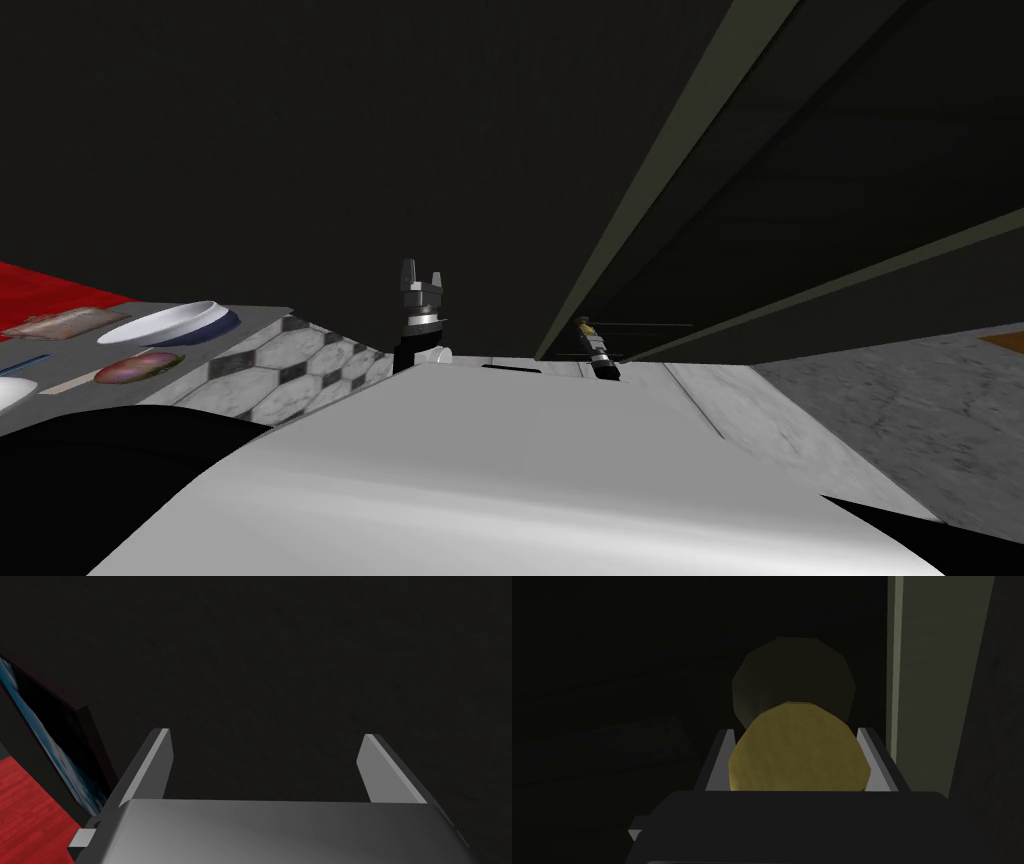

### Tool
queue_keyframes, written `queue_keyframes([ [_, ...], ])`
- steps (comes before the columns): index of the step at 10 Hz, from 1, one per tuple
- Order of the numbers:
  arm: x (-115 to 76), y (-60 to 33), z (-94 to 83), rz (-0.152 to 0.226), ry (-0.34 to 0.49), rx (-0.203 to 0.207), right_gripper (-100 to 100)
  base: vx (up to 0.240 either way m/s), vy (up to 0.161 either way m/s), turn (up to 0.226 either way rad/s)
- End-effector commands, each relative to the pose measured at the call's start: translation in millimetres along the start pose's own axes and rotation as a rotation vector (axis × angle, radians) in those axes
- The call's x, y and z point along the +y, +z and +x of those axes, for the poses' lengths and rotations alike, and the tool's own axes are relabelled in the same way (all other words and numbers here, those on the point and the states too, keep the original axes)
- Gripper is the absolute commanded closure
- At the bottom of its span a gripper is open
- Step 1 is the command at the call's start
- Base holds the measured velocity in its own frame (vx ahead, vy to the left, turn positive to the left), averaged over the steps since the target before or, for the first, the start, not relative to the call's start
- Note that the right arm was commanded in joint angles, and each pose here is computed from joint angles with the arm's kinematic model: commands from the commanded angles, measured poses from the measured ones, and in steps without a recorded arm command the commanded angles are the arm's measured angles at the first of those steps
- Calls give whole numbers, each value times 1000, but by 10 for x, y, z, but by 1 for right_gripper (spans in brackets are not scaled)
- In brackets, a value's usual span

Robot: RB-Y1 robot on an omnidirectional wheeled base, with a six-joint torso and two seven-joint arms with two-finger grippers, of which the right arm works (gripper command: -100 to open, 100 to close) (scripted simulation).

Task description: Pull the door open

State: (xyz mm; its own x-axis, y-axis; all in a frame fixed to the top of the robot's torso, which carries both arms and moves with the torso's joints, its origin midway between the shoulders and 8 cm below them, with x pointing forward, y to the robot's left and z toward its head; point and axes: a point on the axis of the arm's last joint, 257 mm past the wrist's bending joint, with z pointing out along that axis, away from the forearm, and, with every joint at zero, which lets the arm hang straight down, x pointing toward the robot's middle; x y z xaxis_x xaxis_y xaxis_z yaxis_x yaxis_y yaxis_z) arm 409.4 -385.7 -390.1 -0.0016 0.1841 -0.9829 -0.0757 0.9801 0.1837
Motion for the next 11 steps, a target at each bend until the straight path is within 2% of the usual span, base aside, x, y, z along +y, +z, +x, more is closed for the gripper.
queue_keyframes([
  [1, -7, -2, -2, 8, 59, -4, 100, -41, -30, 87],
  [2, -7, -2, -2, 8, 68, -4, 100, -28, -25, 32],
  [9, -68, 14, -44, 37, 278, -27, 100, -39, -22, 64],
  [10, -68, 14, -44, 37, 282, -27, 100, -30, -23, 45],
  [11, -82, 18, -53, 43, 328, -33, 100, -40, -17, 70],
])
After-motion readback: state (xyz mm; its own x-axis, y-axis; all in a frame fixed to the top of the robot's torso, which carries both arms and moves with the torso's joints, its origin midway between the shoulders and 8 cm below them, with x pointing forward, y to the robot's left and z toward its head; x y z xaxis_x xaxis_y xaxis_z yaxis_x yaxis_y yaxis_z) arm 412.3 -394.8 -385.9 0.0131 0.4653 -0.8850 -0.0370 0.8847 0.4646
